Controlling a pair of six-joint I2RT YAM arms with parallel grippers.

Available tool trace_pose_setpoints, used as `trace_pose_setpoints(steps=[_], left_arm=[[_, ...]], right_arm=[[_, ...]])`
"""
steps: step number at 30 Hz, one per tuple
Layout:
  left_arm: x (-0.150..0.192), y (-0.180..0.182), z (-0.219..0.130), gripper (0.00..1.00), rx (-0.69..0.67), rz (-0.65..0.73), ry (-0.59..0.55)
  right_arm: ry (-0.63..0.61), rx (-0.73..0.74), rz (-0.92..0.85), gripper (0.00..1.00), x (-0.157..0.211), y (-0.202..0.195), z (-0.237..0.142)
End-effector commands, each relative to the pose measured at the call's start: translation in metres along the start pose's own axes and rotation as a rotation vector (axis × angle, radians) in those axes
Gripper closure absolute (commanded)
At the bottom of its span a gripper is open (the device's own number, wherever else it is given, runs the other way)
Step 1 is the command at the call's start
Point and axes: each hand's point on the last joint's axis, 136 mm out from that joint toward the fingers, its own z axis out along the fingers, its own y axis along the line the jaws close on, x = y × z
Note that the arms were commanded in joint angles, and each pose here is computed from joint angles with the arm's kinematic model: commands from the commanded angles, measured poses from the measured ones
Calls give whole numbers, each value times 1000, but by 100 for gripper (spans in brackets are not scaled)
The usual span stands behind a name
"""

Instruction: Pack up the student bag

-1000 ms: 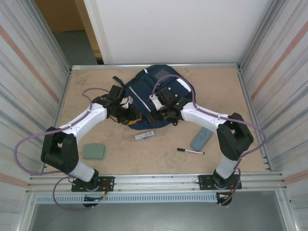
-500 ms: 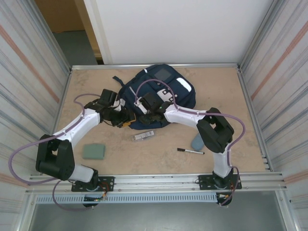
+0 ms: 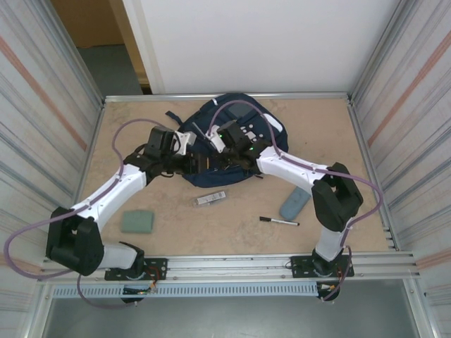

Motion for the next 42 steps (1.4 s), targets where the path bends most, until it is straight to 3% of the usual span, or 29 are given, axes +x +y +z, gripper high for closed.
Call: trace_pose_setpoints(steps=[1, 11, 19, 26, 32, 37, 42], left_arm=[[-16, -9, 15, 56, 27, 146, -23], [-3, -1, 42, 58, -87, 245, 45], [-4, 19, 49, 60, -359, 300, 65], [-4, -7, 59, 60, -320, 300, 11], [-1, -24, 57, 57, -270, 73, -70], [10, 9, 57, 58, -440, -77, -89], [23, 22, 72, 59, -491, -134, -61]], right_arm=[[-146, -49, 65, 99, -42, -7, -32], [-179, -187, 246, 100, -51, -25, -44], [-175, -244, 280, 100, -54, -17, -46], [-175, -246, 293, 100, -53, -17, -48], [-178, -262, 315, 100, -57, -16, -49], [-181, -284, 332, 100, -61, -13, -49], [-173, -295, 338, 100, -62, -12, -46]])
